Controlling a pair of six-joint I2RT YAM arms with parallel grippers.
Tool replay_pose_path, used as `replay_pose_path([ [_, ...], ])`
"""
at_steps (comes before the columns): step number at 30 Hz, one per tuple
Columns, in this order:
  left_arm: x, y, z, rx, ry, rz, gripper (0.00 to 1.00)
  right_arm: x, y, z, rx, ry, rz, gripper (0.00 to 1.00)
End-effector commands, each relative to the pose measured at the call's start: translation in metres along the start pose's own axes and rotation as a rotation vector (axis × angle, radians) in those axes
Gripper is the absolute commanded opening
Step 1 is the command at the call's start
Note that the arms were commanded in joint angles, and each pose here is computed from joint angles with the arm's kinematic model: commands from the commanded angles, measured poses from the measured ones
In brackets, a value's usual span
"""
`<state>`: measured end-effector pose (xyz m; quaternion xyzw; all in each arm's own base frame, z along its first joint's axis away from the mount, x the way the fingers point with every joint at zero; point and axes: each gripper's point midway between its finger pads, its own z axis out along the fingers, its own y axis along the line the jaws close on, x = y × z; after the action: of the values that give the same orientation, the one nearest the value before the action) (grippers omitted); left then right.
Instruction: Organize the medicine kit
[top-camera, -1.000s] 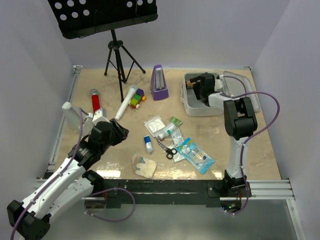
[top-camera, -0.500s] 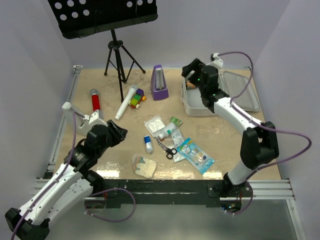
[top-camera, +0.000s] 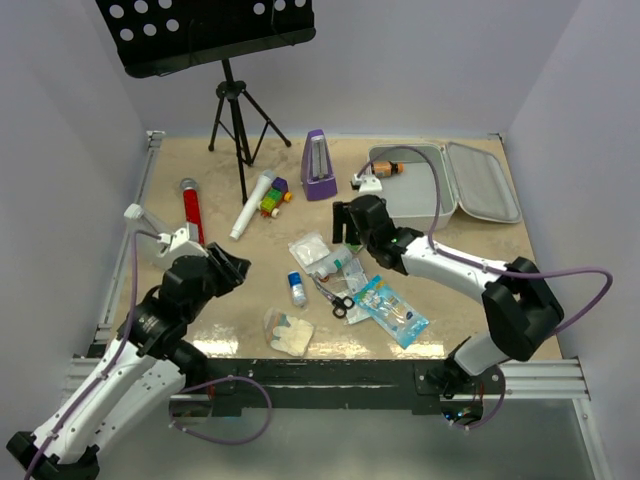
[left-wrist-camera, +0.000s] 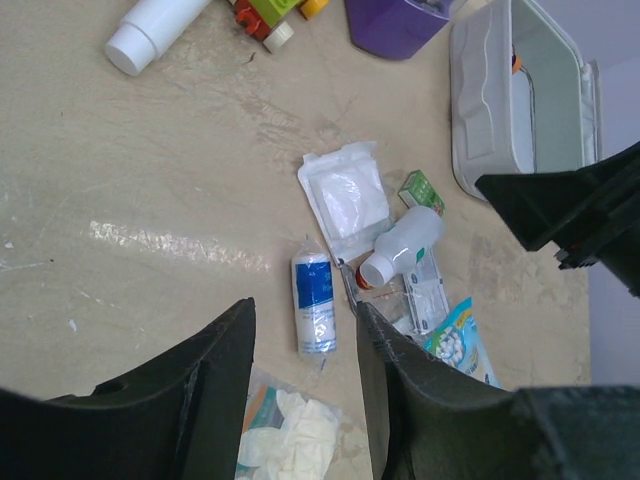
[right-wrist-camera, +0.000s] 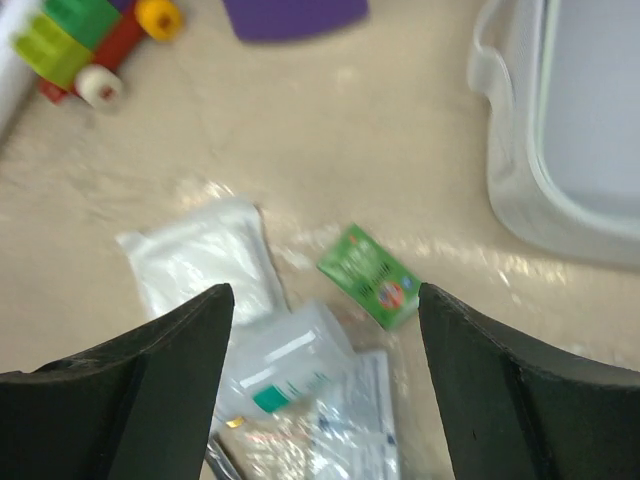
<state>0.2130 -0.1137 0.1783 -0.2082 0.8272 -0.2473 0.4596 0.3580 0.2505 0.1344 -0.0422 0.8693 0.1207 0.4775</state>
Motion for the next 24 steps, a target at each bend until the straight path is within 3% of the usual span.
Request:
replay_pose_path([
  [1,0.016,0.001,0.005,0.034,0.04,-0.025,0.49,0.006,-0.019,-0.027,0.04,-0.017,0.1,0.8],
  [7,0.036,0.005,0.016,0.031,0.113,-0.008,0.48,0.038,-0.009,-0.034,-0.017,0.036,0.036,0.98],
  [12,0.042,0.005,0.02,0.036,0.141,0.009,0.47,0.049,0.009,-0.034,-0.049,0.063,-0.019,0.95],
  [20,0.056,0.008,0.022,0.056,0.184,0.018,0.47,0.058,0.042,-0.044,0.054,0.093,-0.354,0.98],
  [24,0.062,0.009,0.022,0.066,0.201,0.008,0.47,0.065,0.043,-0.041,0.073,0.121,-0.383,0.98],
])
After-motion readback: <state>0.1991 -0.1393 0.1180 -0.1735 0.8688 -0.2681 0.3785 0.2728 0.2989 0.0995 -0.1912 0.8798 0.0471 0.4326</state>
